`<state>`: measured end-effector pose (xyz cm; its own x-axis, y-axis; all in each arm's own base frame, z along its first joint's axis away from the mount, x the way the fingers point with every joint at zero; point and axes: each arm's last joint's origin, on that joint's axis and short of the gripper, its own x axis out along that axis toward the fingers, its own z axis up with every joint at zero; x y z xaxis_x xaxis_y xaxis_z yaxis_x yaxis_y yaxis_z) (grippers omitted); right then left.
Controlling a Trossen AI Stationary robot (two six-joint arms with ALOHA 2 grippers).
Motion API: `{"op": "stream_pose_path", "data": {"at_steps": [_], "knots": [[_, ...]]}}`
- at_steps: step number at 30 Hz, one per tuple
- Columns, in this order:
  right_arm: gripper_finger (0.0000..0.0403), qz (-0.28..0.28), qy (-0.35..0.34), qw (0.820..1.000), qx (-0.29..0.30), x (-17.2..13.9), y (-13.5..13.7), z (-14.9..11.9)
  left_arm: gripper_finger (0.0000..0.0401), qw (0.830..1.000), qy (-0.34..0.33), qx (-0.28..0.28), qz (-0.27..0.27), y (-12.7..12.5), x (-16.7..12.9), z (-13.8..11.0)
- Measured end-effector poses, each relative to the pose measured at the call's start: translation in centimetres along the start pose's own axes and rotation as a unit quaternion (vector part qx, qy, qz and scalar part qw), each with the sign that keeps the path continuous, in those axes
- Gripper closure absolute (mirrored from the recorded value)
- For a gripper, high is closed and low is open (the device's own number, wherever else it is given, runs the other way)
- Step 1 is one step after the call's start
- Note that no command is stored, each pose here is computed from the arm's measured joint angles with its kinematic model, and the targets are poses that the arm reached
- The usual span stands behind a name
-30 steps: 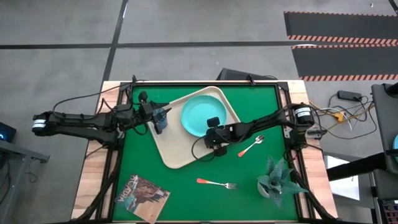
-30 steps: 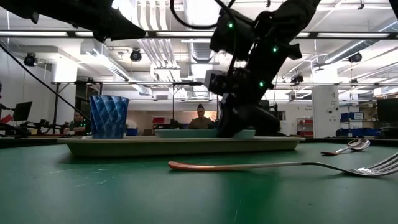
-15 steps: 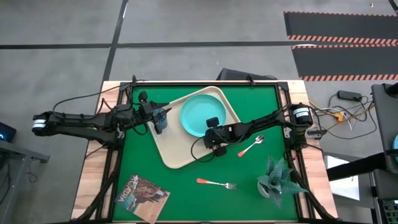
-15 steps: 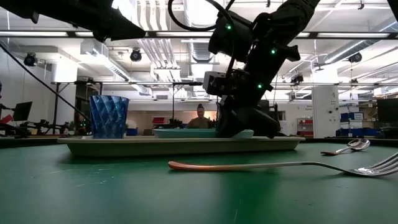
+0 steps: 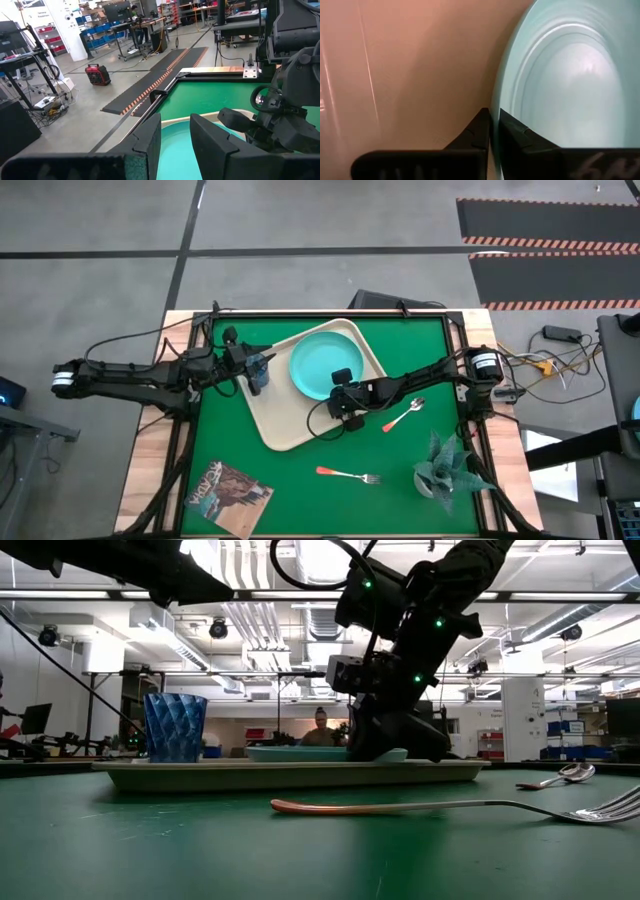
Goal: Pick and place plate/cup/fork/spoon on tray
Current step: Put the blue plate on the white tray
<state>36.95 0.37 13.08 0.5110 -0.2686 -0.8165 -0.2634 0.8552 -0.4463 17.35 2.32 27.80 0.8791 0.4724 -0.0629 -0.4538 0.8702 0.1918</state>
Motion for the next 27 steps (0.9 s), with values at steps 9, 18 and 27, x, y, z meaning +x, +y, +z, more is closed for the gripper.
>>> {"op": "stream_pose_path", "data": {"at_steps": [9,18,27], "knots": [[0.0357,0.001,0.0,1.0,0.002,0.0,0.0,0.0,0.0312,1.0,0.0,0.0,0.0,0.0,0.0,0.0],[0.0327,0.001,0.0,1.0,0.002,0.0,0.01,-0.02,0.0312,1.0,0.0,0.0,0.0,0.0,0.0,0.0],[0.0308,0.001,-0.001,1.0,0.019,-0.53,-0.23,0.17,0.0312,1.0,0.0,0.0,0.0,0.0,0.0,0.0]]}}
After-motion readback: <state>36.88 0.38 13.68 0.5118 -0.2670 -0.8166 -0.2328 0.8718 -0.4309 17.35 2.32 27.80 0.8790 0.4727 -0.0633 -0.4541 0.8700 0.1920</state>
